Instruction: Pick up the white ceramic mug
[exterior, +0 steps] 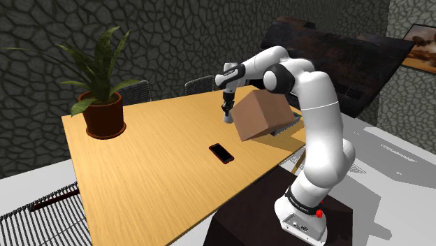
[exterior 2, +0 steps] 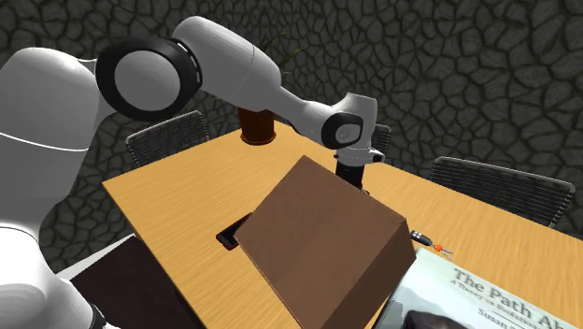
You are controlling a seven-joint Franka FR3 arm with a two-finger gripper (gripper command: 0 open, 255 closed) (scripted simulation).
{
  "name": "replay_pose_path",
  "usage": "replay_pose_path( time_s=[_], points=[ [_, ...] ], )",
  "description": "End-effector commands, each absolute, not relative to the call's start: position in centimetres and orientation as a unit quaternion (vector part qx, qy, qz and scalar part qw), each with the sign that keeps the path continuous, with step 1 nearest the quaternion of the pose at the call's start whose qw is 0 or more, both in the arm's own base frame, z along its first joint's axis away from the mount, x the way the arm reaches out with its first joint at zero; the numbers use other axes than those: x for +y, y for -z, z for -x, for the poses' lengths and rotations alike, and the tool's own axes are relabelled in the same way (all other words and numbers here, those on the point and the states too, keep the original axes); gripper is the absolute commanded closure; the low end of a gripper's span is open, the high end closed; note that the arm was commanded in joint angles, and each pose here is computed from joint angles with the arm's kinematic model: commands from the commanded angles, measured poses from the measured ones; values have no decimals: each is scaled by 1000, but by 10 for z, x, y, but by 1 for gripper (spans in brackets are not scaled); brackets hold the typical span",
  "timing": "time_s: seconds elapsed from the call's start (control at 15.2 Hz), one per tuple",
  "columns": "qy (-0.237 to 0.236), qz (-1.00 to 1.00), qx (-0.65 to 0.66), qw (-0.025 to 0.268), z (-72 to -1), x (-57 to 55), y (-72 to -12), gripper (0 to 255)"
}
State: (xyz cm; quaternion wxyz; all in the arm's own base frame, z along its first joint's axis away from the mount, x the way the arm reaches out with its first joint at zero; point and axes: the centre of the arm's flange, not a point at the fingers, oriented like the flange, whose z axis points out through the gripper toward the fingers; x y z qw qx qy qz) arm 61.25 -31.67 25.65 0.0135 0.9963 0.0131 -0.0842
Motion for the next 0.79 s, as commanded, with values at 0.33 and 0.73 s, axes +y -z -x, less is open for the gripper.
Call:
replay_pose_path(
  time_s=[0.33,0.73],
  points=[
    [84,-996,13,14,-612,-317,-293,255],
    [84,-996,13,14,-612,-317,-325,255]
  ],
)
